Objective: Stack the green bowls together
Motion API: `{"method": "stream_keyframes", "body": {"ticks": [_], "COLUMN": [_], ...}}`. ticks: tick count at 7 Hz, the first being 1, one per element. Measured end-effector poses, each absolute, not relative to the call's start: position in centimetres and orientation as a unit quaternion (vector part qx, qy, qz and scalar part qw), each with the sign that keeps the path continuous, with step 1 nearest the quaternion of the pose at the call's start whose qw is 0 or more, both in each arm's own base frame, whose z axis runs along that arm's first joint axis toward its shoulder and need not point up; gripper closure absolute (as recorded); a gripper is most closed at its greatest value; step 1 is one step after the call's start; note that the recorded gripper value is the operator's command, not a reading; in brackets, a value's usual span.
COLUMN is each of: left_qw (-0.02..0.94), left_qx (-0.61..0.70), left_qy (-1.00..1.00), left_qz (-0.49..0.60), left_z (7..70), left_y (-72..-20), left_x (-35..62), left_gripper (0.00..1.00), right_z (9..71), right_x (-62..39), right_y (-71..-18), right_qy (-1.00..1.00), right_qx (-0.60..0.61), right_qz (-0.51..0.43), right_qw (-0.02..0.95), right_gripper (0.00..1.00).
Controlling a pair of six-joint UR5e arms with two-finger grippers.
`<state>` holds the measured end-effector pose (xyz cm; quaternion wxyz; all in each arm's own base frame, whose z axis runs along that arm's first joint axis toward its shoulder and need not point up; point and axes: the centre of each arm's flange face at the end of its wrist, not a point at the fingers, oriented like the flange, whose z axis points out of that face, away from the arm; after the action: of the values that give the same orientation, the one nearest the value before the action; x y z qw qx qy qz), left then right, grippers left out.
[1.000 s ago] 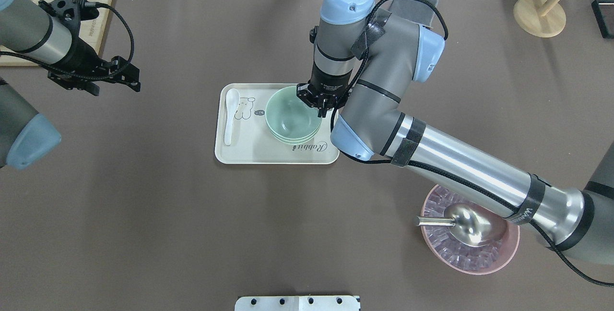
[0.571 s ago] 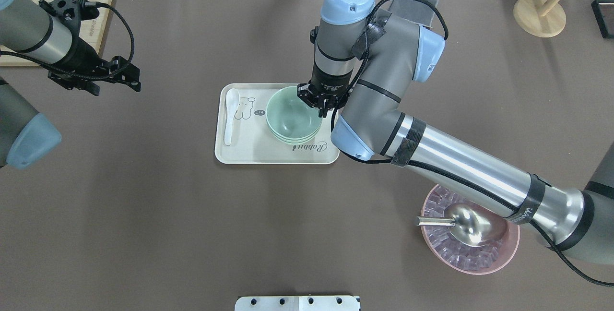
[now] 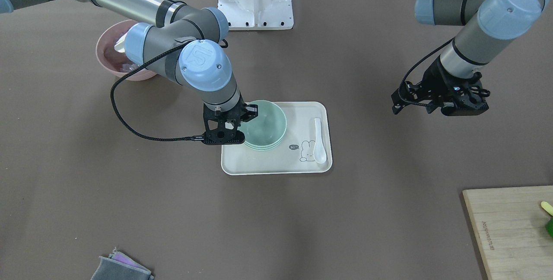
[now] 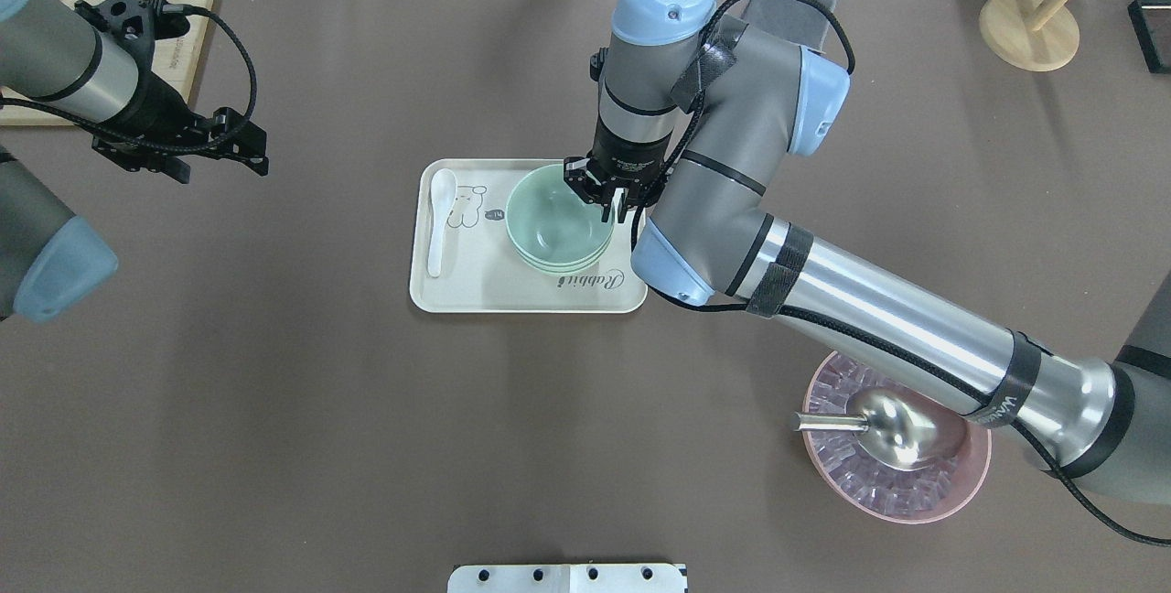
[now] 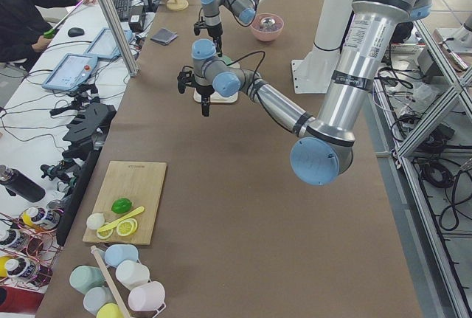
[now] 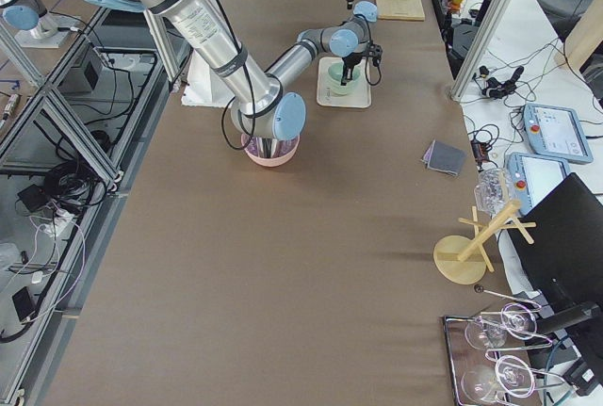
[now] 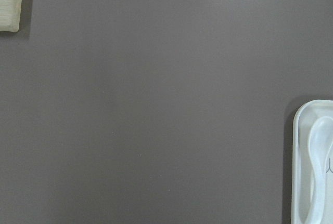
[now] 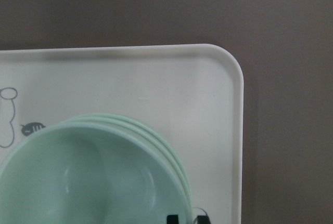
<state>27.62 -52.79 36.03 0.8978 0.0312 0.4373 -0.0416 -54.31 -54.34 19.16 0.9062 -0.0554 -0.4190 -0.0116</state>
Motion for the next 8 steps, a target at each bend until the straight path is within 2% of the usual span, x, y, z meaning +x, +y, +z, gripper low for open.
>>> {"method": "stream_keyframes", "body": {"ticks": [4,6,8], "left_qw": [0.897,0.899,0.906], "left_qx": [0.038,0.051,0.069], "left_qy": [0.440,0.435,0.416], "left_qz": [-0.037,-0.033,-0.034], "left_z": [35.7,36.6,39.5], "left_y": [-52.9,-53.2,-54.1], "left_x": [27.0,24.7,20.3], "left_gripper": [0.02,0.02,0.02], "right_z": [16.2,15.5,18.4], "right_x": [-49.0,-40.6,-31.4], "right_y": [-55.5,-54.5,-54.2], "right_qy": [-0.449,-0.442,-0.405], "right_qx": [-0.049,-0.029,-0.010], "right_qz": [-0.005,-0.013,-0.044], "right_qw": [0.892,0.897,0.913], "right_gripper": [0.00,0.00,0.00]}}
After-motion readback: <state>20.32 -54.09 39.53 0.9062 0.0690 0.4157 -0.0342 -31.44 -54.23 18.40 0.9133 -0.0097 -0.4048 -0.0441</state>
